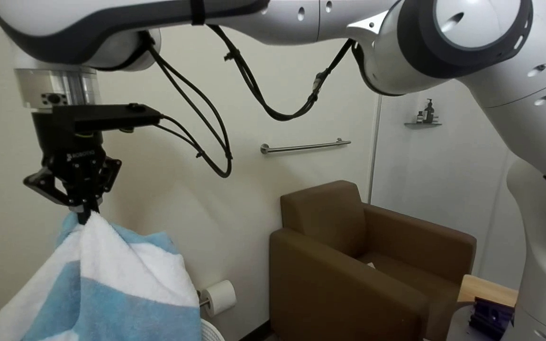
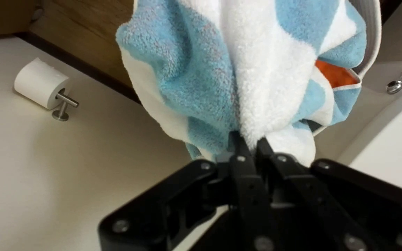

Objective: Pick up the cloth and put it on the sofa

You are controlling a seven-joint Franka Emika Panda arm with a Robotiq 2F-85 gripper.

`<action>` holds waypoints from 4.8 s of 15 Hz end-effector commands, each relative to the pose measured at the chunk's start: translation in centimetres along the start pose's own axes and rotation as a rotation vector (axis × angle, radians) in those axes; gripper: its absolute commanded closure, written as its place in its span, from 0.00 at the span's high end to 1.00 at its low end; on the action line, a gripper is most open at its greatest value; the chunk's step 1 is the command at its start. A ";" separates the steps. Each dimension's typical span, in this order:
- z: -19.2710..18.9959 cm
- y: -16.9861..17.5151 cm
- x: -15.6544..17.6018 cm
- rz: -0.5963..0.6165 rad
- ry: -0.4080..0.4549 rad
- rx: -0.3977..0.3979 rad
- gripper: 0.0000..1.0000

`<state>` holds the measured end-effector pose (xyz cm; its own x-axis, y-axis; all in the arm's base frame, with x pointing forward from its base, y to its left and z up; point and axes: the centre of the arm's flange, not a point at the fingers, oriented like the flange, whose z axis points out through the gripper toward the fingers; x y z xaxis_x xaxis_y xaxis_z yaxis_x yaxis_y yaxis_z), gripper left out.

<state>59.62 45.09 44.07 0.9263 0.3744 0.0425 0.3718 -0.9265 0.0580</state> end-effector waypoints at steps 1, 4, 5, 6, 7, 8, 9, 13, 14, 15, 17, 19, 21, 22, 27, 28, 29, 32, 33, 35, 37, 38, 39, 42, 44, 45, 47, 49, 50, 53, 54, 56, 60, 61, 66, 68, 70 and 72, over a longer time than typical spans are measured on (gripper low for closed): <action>0.7 -0.1 0.1 -0.002 -0.008 -0.001 0.09; 2.1 -0.3 0.4 0.005 -0.035 -0.028 0.08; 2.1 0.0 0.5 0.017 -0.038 -0.038 0.08; 1.5 0.7 0.7 0.034 -0.034 -0.049 0.08; 0.8 1.4 0.7 0.055 -0.027 -0.062 0.07; 0.0 2.2 0.8 0.078 -0.019 -0.077 0.08; -1.0 3.0 0.8 0.099 -0.004 -0.102 0.08; -4.5 7.7 1.2 0.238 0.062 -0.264 0.08; -5.7 8.8 1.2 0.281 0.073 -0.282 0.08; -7.0 9.9 1.2 0.322 0.092 -0.295 0.08; -9.5 11.5 1.1 0.393 0.127 -0.322 0.08; -12.1 12.5 1.1 0.456 0.149 -0.332 0.08; -14.3 13.5 1.1 0.485 0.106 -0.319 0.08; -15.2 14.0 1.1 0.502 0.093 -0.318 0.08; -19.0 16.9 -0.9 0.612 0.082 -0.324 0.08; -19.3 16.6 -1.2 0.600 0.094 -0.327 0.07; -16.4 16.3 -2.0 0.565 0.078 -0.330 0.08; -17.1 16.4 -2.2 0.571 0.088 -0.326 0.08; -17.1 16.4 -2.2 0.571 0.088 -0.327 0.08; -15.9 16.1 -2.0 0.565 0.074 -0.318 0.07; -14.0 16.1 -1.8 0.543 0.053 -0.287 0.07; -13.6 16.2 -1.5 0.526 0.037 -0.259 0.07; -13.2 16.3 -1.4 0.512 0.021 -0.240 0.07; -14.6 18.2 -2.4 0.501 0.027 -0.214 0.07; -15.9 20.4 -3.2 0.553 0.046 -0.237 0.07; -16.6 21.9 -3.4 0.586 0.052 -0.244 0.07; -18.0 24.7 -3.8 0.653 0.049 -0.269 0.07; -19.1 27.7 -4.5 0.721 0.047 -0.332 0.07; -19.5 29.1 -4.7 0.751 0.046 -0.367 0.07; -19.7 32.5 -7.0 0.837 0.041 -0.515 0.07; -20.2 33.6 -7.4 0.863 0.036 -0.544 0.07; -21.2 35.8 -8.6 0.929 0.031 -0.595 0.07; -24.3 42.7 -13.3 1.109 -0.023 -0.678 0.07; -24.6 45.0 -14.7 1.168 -0.042 -0.701 0.07; -25.7 50.6 -17.6 1.290 -0.096 -0.720 0.07; -25.7 52.2 -18.6 1.314 -0.109 -0.713 0.08; -25.0 51.3 -17.7 1.294 -0.112 -0.715 0.08; -24.5 50.6 -16.9 1.279 -0.114 -0.719 0.07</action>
<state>61.25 -7.20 70.74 0.6066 -0.7035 0.3702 -0.7639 -0.3870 0.5164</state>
